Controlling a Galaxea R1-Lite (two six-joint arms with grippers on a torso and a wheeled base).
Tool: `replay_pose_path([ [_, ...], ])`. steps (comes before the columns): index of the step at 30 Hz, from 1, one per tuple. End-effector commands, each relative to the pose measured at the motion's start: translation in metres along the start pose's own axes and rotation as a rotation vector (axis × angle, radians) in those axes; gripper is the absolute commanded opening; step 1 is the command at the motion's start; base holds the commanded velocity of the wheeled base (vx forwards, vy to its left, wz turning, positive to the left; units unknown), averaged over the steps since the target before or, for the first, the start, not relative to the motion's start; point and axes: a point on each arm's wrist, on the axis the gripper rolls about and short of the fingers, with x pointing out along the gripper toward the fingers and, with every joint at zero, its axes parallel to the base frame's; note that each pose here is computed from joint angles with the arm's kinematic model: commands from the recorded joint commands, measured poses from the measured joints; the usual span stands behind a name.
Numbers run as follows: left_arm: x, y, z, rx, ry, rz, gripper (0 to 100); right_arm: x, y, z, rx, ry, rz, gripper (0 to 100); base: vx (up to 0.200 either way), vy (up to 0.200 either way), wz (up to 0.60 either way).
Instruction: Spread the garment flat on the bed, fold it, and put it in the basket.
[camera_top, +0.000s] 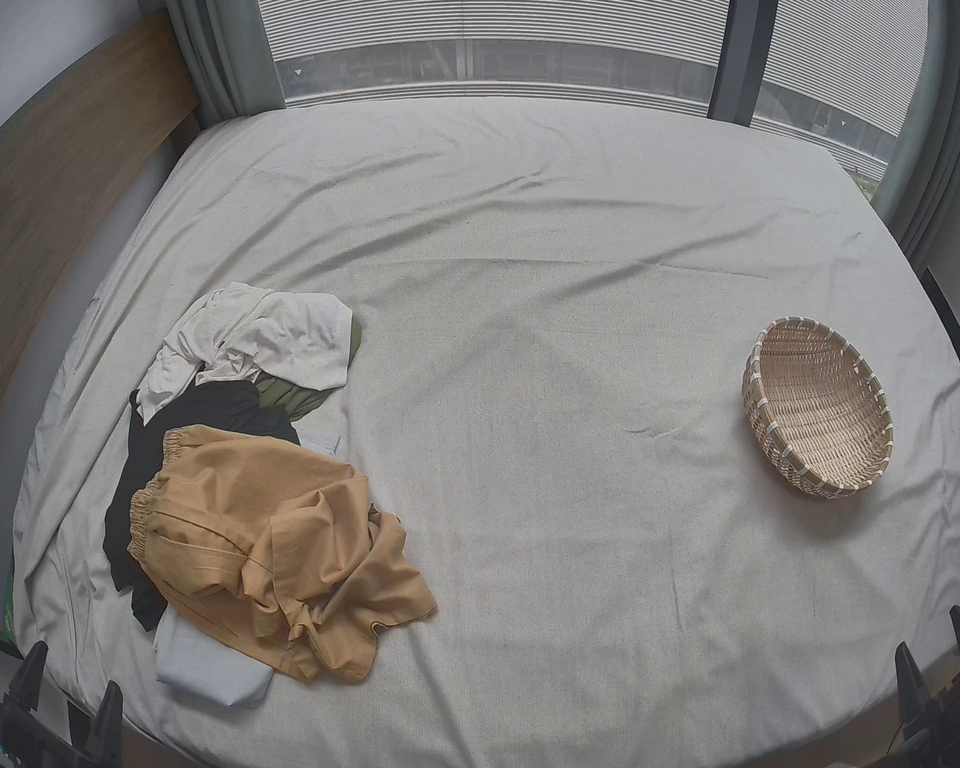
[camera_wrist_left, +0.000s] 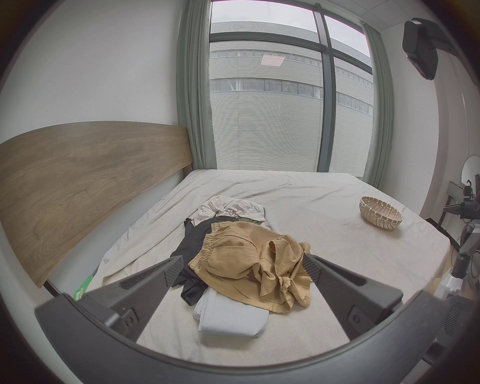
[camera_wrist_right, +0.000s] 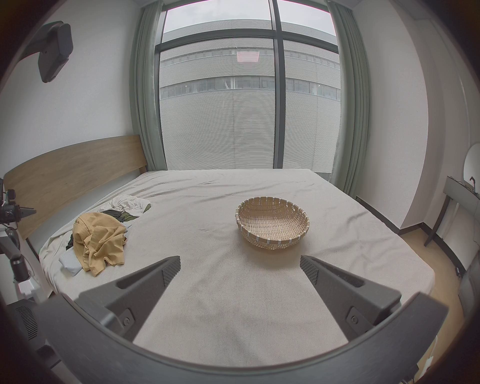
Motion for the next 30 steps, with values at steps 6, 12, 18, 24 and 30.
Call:
replay_pose_path([
  [6,0.000,0.000,-0.005,-0.002,0.001,-0.001,100,0.000,0.000,-0.005,-0.014,0.004,0.006,100,0.000,0.000,0.00],
  [12,0.000,0.000,-0.005,-0.003,0.001,0.001,100,0.000,0.000,-0.005,-0.015,0.000,0.006,100,0.000,0.000,0.00],
  [18,0.000,0.000,-0.005,-0.003,0.001,0.002,100,-0.003,0.000,0.031,-0.012,-0.138,0.016,100,0.000,0.000,0.00],
  [24,0.000,0.000,-0.005,-0.008,0.001,0.004,100,0.016,0.000,0.073,-0.018,-0.126,0.041,100,0.000,0.000,0.00],
  [30,0.000,0.000,-0.005,-0.005,0.001,0.002,100,0.037,0.002,0.063,-0.003,0.030,0.169,100,0.000,0.000,0.00],
])
